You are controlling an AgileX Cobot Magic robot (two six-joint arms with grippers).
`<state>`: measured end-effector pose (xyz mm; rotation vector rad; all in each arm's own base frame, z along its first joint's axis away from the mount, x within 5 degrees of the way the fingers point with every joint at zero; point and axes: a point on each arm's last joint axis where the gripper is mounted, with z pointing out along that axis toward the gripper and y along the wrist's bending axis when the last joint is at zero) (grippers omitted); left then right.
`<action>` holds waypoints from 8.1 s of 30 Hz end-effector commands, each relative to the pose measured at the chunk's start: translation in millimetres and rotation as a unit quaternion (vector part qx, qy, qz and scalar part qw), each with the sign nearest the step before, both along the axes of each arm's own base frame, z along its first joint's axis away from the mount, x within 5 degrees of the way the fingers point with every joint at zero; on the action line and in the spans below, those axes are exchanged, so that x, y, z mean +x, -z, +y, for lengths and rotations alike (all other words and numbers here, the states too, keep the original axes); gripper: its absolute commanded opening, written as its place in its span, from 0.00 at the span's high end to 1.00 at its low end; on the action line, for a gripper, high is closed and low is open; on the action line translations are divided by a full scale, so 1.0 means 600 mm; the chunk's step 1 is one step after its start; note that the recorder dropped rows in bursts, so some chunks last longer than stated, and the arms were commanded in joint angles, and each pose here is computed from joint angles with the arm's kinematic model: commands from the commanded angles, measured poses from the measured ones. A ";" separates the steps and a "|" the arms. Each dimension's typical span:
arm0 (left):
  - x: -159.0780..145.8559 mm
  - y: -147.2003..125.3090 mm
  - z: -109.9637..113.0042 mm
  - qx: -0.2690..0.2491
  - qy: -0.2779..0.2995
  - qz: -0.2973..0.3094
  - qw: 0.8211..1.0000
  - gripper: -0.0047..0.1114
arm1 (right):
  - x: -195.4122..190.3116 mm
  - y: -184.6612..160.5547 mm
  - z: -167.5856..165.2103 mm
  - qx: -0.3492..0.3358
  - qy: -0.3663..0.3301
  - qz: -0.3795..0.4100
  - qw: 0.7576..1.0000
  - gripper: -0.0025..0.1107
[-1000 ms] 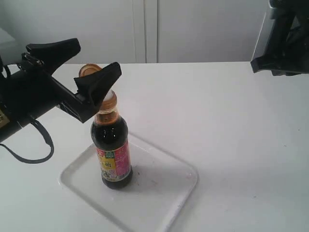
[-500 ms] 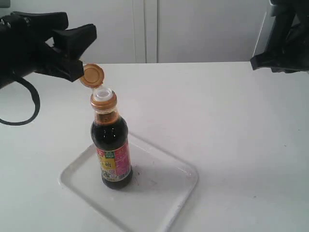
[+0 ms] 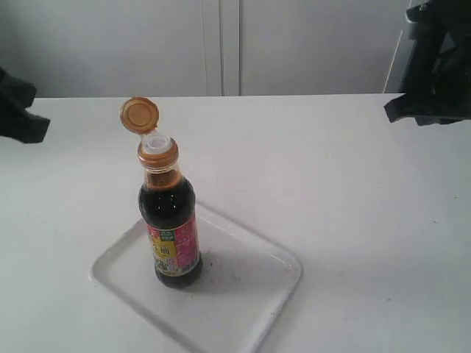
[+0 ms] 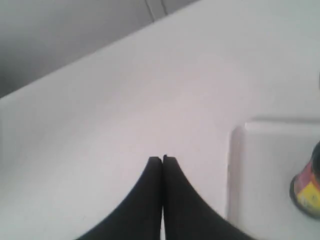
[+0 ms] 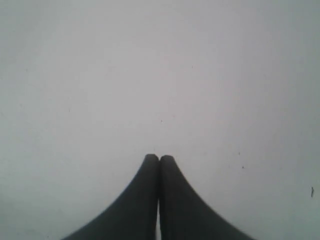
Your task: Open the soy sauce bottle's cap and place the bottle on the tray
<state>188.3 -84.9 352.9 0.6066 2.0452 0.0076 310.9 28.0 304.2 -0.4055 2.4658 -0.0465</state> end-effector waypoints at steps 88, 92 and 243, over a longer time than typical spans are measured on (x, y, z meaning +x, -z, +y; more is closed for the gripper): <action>-0.271 0.111 0.144 -0.111 -0.007 -0.081 0.990 0.96 | -0.475 -0.034 -0.044 0.126 0.046 -0.512 0.849 0.98; -0.269 0.105 0.134 -0.139 0.019 -0.106 0.984 0.96 | -0.475 -0.034 -0.044 0.126 0.046 -0.512 0.849 0.98; -0.229 0.310 0.127 -0.151 -0.138 -0.071 0.976 0.96 | -0.429 0.203 -0.041 0.092 0.059 -0.321 0.941 0.98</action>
